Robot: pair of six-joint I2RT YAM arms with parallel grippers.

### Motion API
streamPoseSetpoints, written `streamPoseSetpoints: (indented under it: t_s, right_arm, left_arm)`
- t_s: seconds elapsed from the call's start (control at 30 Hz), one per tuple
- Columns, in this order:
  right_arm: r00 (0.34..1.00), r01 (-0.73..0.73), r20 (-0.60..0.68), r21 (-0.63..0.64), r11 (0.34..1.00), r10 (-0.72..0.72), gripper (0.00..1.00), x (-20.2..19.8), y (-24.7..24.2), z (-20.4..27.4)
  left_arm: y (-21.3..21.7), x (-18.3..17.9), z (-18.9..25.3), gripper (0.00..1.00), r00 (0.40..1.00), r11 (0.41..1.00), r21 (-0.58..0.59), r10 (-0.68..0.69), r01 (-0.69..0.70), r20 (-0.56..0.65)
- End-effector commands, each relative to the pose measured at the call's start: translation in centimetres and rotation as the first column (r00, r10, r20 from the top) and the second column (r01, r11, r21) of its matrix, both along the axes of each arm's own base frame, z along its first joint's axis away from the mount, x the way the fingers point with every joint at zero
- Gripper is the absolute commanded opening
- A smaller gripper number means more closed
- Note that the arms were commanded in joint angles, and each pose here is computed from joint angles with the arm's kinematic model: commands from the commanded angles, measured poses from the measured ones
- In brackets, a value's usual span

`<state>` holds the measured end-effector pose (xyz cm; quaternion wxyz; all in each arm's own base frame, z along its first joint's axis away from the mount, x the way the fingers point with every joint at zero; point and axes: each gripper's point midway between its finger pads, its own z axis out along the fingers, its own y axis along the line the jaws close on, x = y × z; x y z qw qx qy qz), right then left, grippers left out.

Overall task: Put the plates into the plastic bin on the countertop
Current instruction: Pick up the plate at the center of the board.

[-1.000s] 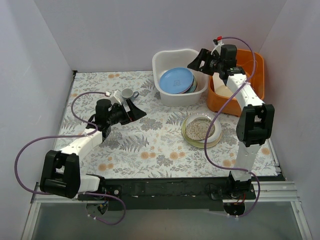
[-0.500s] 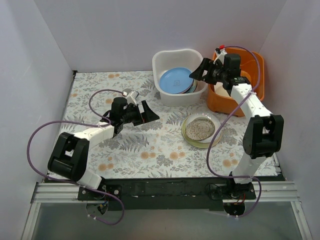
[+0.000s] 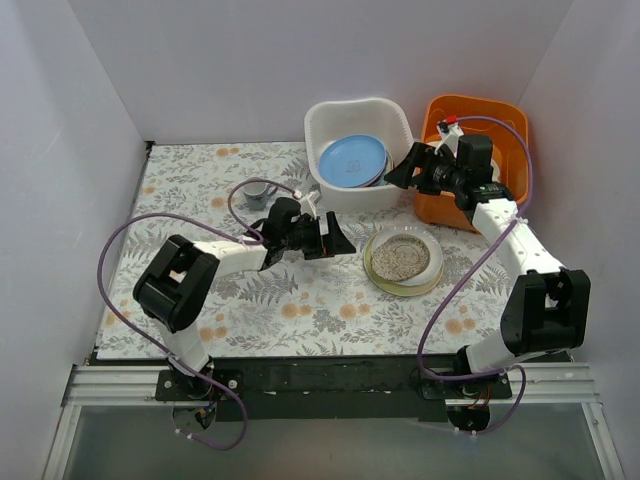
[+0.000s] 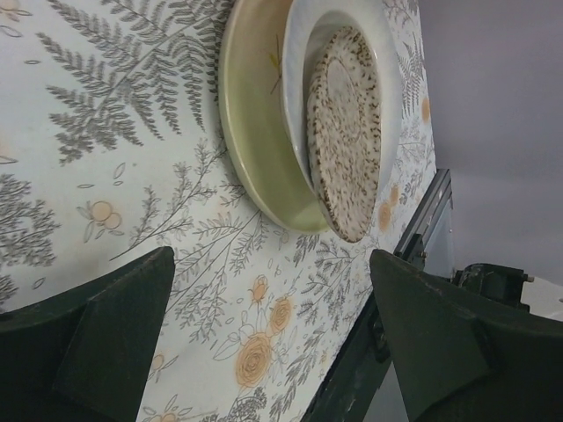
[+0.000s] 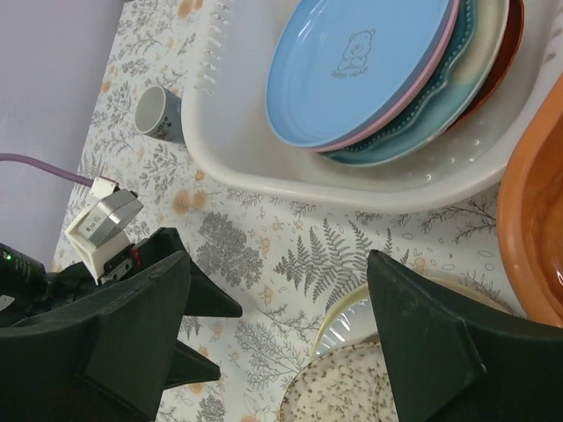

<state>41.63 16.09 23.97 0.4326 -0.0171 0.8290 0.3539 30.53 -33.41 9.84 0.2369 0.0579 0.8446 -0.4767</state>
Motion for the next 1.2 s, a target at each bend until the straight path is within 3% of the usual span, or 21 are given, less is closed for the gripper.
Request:
streamPoseSetpoints:
  t_s: [0.0,0.43,0.9,1.0,1.07,1.17]
  right_arm:
    - [0.999,-0.002,0.050,-0.011,1.000,0.002,0.88,-0.8,-0.6,0.8]
    - [0.999,0.008,0.039,-0.007,1.000,-0.008,0.88,-1.1,-0.9,0.5]
    - [0.999,0.009,0.035,-0.006,1.000,-0.009,0.88,-0.9,-1.1,0.4]
    - [0.999,0.012,0.035,-0.006,1.000,-0.012,0.88,-0.9,-1.3,0.5]
    - [0.999,0.010,0.037,-0.007,1.000,-0.010,0.88,-0.9,-1.3,0.5]
    - [0.999,0.010,0.037,-0.007,1.000,-0.010,0.88,-0.8,-1.2,0.5]
  left_arm:
    - [-3.4,-0.2,2.3,0.90,0.996,0.997,-0.051,-0.061,0.064,0.058]
    - [-8.8,-1.9,0.4,0.70,0.986,0.984,-0.058,-0.167,0.167,-0.004]
    - [-10.0,-2.4,-0.7,0.35,0.978,0.977,-0.051,-0.208,0.206,-0.022]
    - [-10.0,-2.5,-0.7,0.20,0.976,0.975,-0.053,-0.217,0.215,-0.023]
    - [-9.8,-2.6,-0.8,0.03,0.976,0.975,-0.040,-0.217,0.216,-0.022]
    - [-9.4,-2.7,-0.7,0.00,0.977,0.977,-0.025,-0.211,0.211,-0.009]
